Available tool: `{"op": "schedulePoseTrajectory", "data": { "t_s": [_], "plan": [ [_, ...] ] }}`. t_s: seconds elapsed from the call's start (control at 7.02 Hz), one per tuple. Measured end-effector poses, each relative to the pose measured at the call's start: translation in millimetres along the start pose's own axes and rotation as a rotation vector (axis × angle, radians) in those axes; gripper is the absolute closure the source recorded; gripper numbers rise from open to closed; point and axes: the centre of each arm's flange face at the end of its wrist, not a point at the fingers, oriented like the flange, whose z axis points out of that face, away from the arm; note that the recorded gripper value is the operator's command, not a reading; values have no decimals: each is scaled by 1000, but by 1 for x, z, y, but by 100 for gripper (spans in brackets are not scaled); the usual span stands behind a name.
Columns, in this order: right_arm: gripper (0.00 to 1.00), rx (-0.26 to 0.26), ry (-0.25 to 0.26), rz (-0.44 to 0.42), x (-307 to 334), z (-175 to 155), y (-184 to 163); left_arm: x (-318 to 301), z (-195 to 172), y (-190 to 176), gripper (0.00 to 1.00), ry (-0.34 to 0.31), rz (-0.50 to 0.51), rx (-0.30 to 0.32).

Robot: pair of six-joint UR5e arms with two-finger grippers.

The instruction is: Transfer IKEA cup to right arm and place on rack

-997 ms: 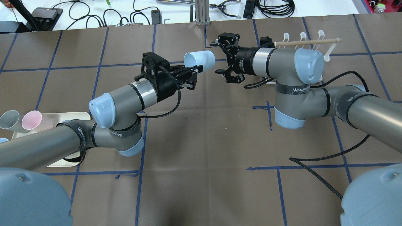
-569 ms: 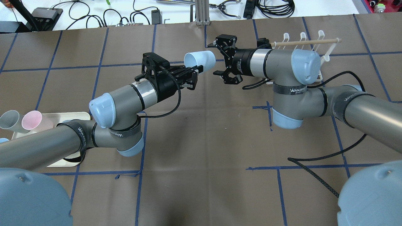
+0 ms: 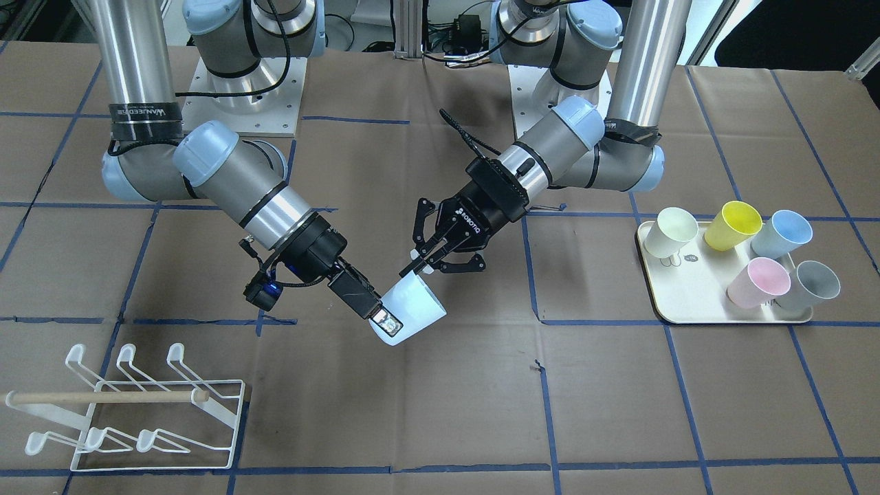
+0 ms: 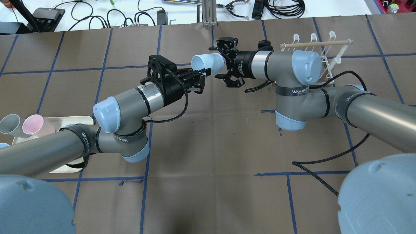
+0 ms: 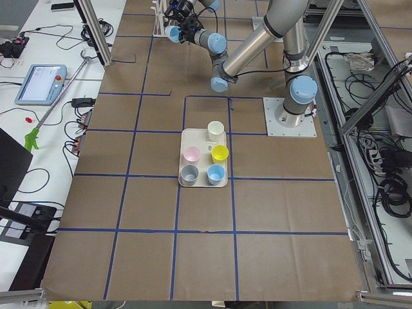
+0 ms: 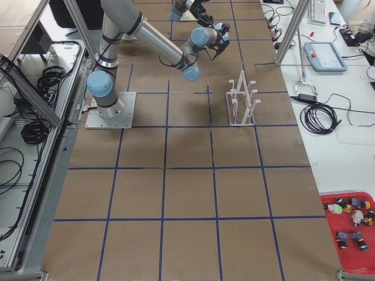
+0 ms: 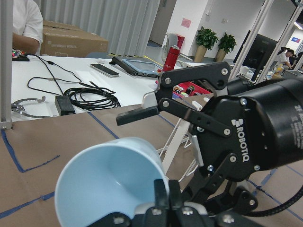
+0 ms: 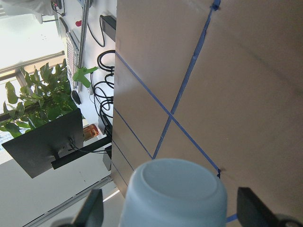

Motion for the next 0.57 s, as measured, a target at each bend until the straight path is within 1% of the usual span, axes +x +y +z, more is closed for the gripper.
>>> {"op": "schedulePoseTrajectory", "data": {
  "t_s": [0.14, 0.28, 0.57],
  "plan": [
    [1, -3, 0, 5, -1, 2, 1, 0, 0, 0, 100, 0, 0, 0],
    [4, -3, -1, 7, -1, 2, 1, 0, 0, 0, 100, 0, -1, 0],
    [39, -6, -2, 8, -2, 2, 1, 1, 0, 0, 100, 1, -2, -1]
  ]
}}
